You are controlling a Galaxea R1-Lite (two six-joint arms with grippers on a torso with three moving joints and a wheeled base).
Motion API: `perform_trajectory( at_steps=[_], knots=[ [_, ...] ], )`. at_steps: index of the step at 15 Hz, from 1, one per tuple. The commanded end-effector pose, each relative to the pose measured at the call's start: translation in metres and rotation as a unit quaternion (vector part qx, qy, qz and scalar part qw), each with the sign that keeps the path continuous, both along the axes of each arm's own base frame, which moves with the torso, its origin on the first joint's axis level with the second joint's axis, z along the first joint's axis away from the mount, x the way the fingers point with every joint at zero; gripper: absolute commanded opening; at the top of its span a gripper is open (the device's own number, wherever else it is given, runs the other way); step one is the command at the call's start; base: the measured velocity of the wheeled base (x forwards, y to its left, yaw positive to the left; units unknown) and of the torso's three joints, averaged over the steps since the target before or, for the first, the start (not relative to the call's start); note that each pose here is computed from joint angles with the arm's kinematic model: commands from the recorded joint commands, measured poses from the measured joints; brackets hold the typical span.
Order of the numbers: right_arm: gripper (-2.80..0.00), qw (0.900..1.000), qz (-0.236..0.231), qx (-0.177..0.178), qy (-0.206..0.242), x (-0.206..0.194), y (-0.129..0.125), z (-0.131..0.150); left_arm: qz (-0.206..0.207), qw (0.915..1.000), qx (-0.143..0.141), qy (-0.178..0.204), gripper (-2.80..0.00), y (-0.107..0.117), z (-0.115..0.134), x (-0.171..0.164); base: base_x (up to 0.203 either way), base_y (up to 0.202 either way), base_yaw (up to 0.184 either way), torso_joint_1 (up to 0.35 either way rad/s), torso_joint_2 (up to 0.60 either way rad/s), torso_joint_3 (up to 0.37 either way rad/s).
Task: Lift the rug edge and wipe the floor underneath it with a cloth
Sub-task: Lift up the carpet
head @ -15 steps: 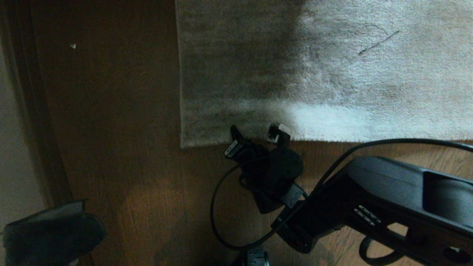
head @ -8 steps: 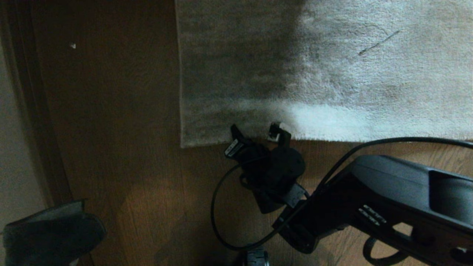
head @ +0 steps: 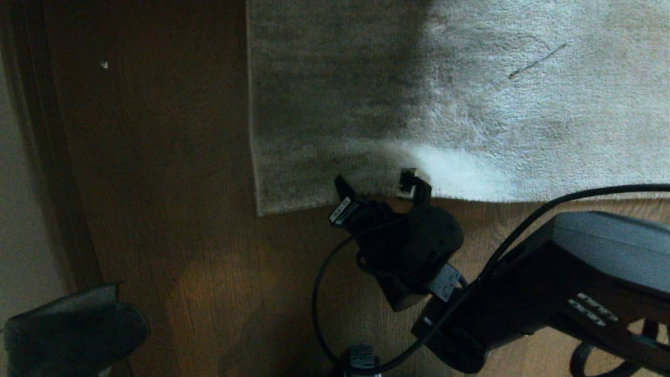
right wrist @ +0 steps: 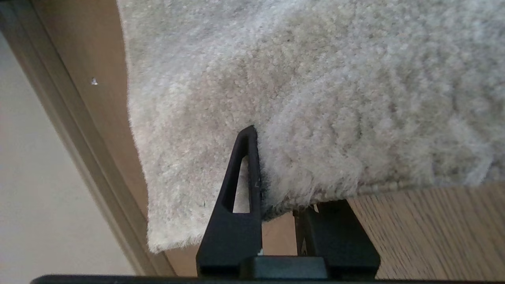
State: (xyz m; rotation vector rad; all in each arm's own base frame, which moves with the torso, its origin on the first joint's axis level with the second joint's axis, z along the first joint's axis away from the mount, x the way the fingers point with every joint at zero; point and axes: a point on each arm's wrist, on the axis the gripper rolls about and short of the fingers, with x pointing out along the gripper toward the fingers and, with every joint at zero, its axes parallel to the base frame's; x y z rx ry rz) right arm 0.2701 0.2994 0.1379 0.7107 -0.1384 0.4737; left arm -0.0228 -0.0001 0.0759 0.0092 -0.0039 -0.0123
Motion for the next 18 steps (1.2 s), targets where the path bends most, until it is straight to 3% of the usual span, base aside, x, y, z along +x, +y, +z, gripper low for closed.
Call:
perform_trajectory(
  at_steps=[1,12,18],
  knots=[
    [-2.8,0.999,-0.005,0.027,-0.019,-0.008,-0.011,0.018,0.0,1.0,0.0,0.0,-2.8,0.0,0.0,0.0,0.0,0.0,0.0,0.0,0.0,0.0],
    [-2.8,0.998,-0.003,0.049,-0.034,-0.021,-0.026,0.043,0.0,1.0,0.0,0.0,-2.8,0.0,0.0,0.0,0.0,0.0,0.0,0.0,0.0,0.0],
    [-2.8,0.986,0.03,0.159,-0.031,-0.041,-0.049,0.08,0.0,1.0,0.0,0.0,-2.8,0.0,0.0,0.0,0.0,0.0,0.0,0.0,0.0,0.0]
  ],
)
